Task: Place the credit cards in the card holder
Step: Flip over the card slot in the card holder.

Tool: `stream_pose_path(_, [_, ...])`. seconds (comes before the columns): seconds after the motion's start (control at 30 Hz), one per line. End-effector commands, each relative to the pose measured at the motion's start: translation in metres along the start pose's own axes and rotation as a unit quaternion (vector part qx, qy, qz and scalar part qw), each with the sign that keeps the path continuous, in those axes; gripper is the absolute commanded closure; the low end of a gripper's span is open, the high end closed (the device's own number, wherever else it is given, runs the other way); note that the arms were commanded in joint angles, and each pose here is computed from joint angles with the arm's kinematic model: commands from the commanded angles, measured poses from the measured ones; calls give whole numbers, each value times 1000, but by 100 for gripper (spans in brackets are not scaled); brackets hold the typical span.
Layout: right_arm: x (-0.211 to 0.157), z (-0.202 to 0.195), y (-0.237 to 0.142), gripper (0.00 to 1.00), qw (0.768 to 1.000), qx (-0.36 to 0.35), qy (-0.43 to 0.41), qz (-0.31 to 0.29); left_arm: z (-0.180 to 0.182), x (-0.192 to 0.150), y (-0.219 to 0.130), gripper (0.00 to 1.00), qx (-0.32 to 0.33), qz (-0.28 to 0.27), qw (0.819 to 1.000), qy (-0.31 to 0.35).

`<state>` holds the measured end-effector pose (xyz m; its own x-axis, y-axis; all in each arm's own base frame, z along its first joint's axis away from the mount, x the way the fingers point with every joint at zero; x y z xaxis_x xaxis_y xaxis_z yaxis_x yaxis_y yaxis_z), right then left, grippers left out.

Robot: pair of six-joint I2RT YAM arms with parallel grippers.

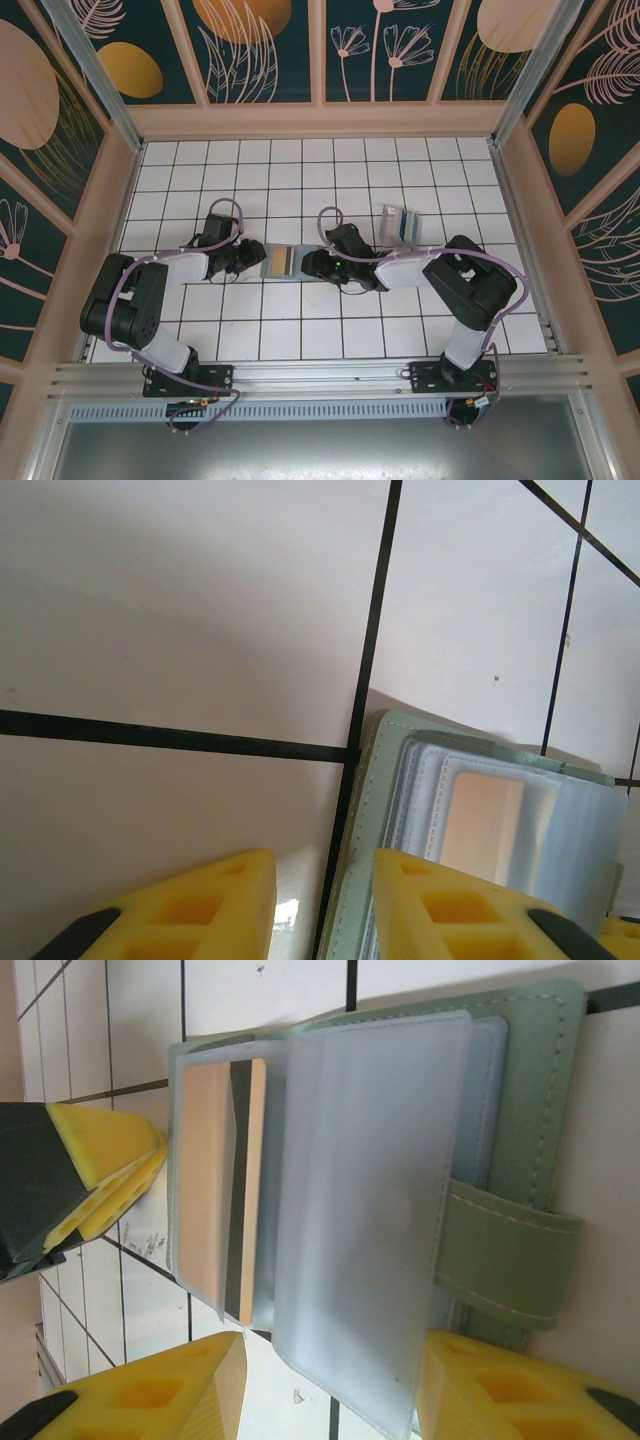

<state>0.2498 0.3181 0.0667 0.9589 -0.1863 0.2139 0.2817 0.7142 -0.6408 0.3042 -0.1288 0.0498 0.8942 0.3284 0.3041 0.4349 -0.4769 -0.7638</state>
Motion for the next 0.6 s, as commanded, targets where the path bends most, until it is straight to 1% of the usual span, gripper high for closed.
stream_pose_path(0.0, [11,23,-4,52,999,45,-21,-12,0,-7,6,67,-7,20,1000,-6])
stream_pose_path(0.1, [14,32,-5,52,998,62,-31,-13,-3,-8,6,67,-19,20,1000,-14])
stream_pose_path(0.23, [18,39,4,52,997,67,-47,-10,-6,-11,9,67,-90,28,993,-75])
stream_pose_path(0.37, [22,51,13,50,995,78,-67,-11,-2,-8,5,68,-121,18,986,-116])
stream_pose_path(0.43, [22,59,18,49,993,82,-80,-7,0,-5,1,68,-128,11,984,-125])
stream_pose_path(0.57, [20,73,33,49,991,88,-104,8,6,1,-9,68,-118,-4,985,-129])
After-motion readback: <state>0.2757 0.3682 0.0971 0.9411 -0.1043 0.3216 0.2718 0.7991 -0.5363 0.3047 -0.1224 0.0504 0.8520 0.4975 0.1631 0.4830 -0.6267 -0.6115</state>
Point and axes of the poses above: each hand's point on the last joint's axis, 136 mm out from that joint toward the fingers, its own y axis out along the fingers, its own z axis along the line the jaws close on, x = y × z, the point moved 4 cm from there along -y, back along the fingers, and after that the axes turned 4 degrees about y, right-handed, at the moved point
